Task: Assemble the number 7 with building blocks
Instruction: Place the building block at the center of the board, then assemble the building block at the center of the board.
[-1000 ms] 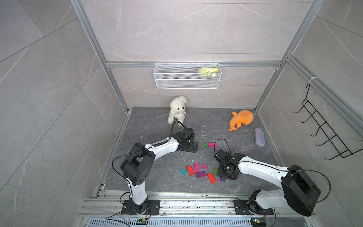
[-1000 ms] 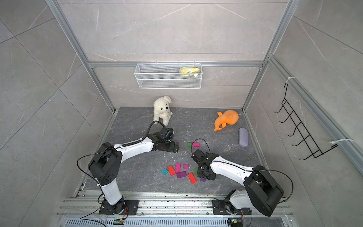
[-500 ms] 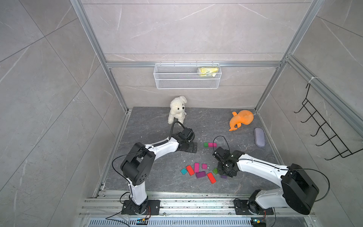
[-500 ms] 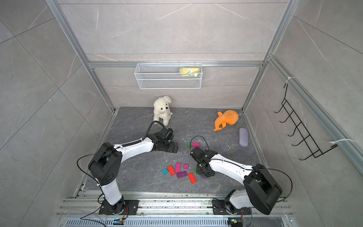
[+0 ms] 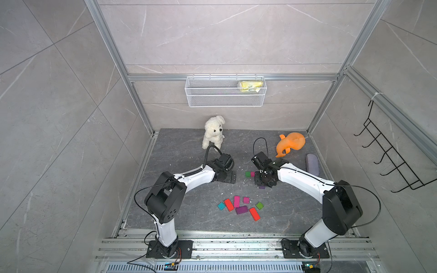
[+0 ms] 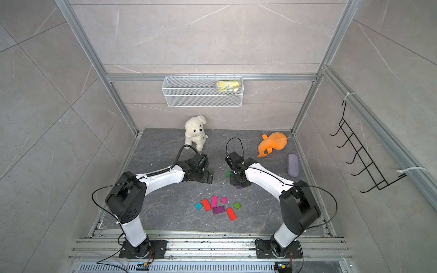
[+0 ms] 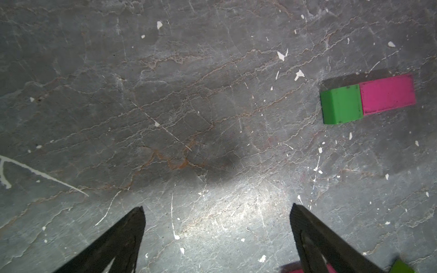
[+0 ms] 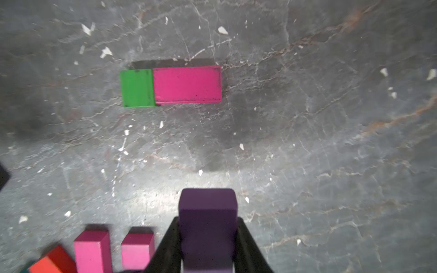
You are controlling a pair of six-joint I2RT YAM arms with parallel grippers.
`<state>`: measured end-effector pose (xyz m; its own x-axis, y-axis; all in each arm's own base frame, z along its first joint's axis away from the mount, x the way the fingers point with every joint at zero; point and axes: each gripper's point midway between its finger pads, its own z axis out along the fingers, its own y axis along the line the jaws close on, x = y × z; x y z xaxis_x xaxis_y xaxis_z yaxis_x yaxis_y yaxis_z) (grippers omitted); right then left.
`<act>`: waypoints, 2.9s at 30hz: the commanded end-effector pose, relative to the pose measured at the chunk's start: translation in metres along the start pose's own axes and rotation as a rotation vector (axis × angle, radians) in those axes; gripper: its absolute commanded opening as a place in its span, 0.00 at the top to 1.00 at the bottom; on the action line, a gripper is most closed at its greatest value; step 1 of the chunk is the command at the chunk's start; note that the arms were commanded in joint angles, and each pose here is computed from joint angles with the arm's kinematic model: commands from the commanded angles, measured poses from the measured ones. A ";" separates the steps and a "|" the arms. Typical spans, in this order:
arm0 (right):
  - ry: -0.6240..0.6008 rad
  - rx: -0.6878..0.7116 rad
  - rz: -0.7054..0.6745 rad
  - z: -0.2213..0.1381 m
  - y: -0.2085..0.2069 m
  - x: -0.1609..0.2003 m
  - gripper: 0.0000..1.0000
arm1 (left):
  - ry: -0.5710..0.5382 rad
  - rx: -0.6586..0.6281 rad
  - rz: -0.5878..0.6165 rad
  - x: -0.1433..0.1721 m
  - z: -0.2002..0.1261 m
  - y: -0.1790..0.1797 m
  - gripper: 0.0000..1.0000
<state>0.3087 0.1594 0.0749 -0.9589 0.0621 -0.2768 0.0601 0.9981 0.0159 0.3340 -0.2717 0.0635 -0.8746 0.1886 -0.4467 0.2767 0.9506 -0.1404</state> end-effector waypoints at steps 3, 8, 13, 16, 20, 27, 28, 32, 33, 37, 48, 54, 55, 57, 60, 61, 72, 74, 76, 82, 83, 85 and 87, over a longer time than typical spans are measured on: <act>0.037 -0.069 -0.034 0.022 0.013 -0.008 0.76 | -0.046 -0.008 -0.013 -0.017 -0.019 0.005 0.00; 0.065 -0.074 -0.041 0.040 0.018 -0.009 0.74 | -0.039 -0.004 -0.023 -0.017 -0.014 0.006 0.00; 0.100 -0.053 -0.045 0.055 0.016 -0.006 0.71 | -0.025 -0.007 -0.027 -0.015 -0.009 0.007 0.00; 0.109 -0.044 -0.039 0.060 0.014 -0.006 0.66 | -0.024 -0.009 -0.031 -0.015 -0.009 0.009 0.00; 0.093 -0.057 -0.022 0.054 0.015 -0.008 0.56 | -0.024 -0.014 -0.038 -0.014 -0.009 0.011 0.00; 0.038 -0.093 -0.005 0.028 0.013 -0.008 0.48 | -0.032 -0.018 -0.050 -0.011 -0.012 0.015 0.00; 0.035 -0.093 -0.007 0.026 0.012 -0.006 0.48 | -0.031 -0.020 -0.049 -0.010 -0.011 0.015 0.00; 0.049 -0.085 -0.006 0.031 0.010 0.002 0.49 | -0.020 -0.015 -0.055 -0.007 -0.008 0.015 0.00; 0.057 -0.080 -0.008 0.034 0.009 0.003 0.49 | -0.019 -0.014 -0.057 -0.007 -0.008 0.014 0.00; 0.066 -0.087 -0.008 0.041 0.013 0.004 0.51 | -0.020 -0.008 -0.060 -0.007 -0.008 0.013 0.00; 0.089 -0.076 -0.026 0.053 0.020 0.003 0.52 | -0.015 -0.003 -0.063 -0.005 -0.006 0.013 0.00; 0.093 -0.050 -0.026 0.057 0.017 0.003 0.61 | -0.017 -0.001 -0.060 -0.006 -0.007 0.013 0.00; 0.091 -0.046 -0.027 0.057 0.016 0.002 0.63 | -0.019 0.000 -0.062 -0.006 -0.007 0.012 0.00; 0.093 -0.032 -0.027 0.057 0.013 0.003 0.65 | -0.017 0.002 -0.061 -0.006 -0.006 0.012 0.00; 0.090 -0.021 -0.030 0.056 0.012 0.001 0.67 | -0.015 0.008 -0.060 -0.006 -0.006 0.011 0.00; 0.088 -0.015 -0.031 0.056 0.011 0.000 0.67 | -0.015 0.011 -0.060 -0.006 -0.006 0.010 0.00; 0.106 0.019 -0.032 0.062 0.005 -0.004 0.67 | -0.013 0.027 -0.059 -0.007 -0.005 0.007 0.00; 0.108 0.022 -0.028 0.062 0.003 -0.005 0.66 | -0.012 0.028 -0.059 -0.008 -0.005 0.006 0.00; 0.111 0.023 -0.023 0.063 0.001 -0.006 0.64 | -0.009 0.029 -0.059 -0.008 -0.004 0.006 0.00; 0.102 0.015 -0.022 0.058 0.002 -0.008 0.54 | -0.007 0.032 -0.057 -0.008 -0.003 0.005 0.00; 0.094 0.010 -0.021 0.056 0.002 -0.009 0.54 | -0.006 0.031 -0.057 -0.008 -0.003 0.005 0.00; 0.082 0.004 -0.022 0.051 0.003 -0.012 0.54 | -0.006 0.030 -0.058 -0.008 -0.003 0.005 0.00; 0.073 0.003 -0.027 0.049 0.003 -0.014 0.54 | -0.006 0.029 -0.056 -0.007 -0.003 0.005 0.00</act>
<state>0.3323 0.1638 0.0181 -0.9826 0.0410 -0.1812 0.0382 0.9991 0.0191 0.3347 -0.2632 0.0577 -0.8952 0.1514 -0.4193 0.2404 0.9560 -0.1681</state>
